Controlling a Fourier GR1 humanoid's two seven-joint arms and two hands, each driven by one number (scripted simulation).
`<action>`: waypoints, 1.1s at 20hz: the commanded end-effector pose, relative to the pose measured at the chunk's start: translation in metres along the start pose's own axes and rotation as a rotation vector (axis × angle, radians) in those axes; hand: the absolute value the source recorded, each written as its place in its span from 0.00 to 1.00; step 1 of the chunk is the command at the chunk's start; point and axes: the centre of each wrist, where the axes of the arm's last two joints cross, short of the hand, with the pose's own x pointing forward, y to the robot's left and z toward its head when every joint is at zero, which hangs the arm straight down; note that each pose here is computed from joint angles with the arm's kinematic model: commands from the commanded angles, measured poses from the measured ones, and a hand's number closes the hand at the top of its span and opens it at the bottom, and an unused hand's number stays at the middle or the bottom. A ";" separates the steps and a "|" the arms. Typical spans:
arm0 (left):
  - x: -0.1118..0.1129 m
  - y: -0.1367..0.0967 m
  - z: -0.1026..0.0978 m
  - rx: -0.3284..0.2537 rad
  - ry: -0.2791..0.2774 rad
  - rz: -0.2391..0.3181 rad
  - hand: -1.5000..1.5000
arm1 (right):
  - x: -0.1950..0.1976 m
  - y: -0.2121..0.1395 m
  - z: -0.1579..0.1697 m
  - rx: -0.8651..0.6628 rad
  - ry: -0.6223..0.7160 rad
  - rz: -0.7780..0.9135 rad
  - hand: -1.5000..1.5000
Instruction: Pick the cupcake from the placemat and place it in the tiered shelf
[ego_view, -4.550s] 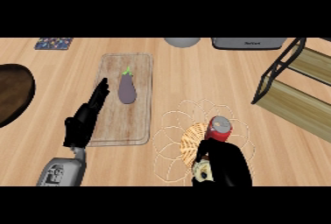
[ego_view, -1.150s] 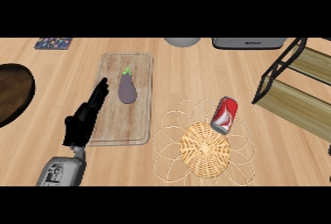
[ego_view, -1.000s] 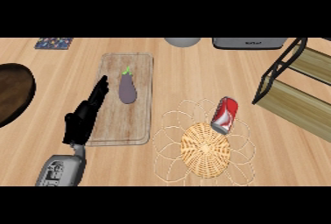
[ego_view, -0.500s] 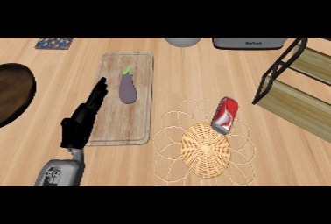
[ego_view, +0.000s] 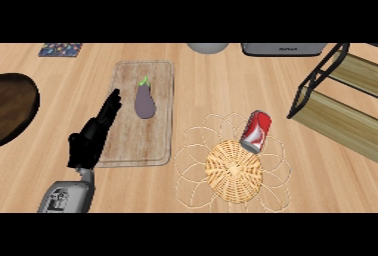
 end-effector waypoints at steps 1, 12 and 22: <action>-0.007 -0.008 -0.002 0.014 0.010 -0.001 0.50 | -0.028 -0.001 0.014 -0.051 0.077 0.092 0.00; -0.003 -0.004 -0.003 0.012 -0.015 0.006 0.50 | -0.022 -0.039 0.018 -0.033 0.148 -0.158 0.00; -0.009 0.000 0.009 0.015 -0.003 0.002 0.50 | -0.009 -0.065 -0.014 -0.054 0.176 -0.334 0.00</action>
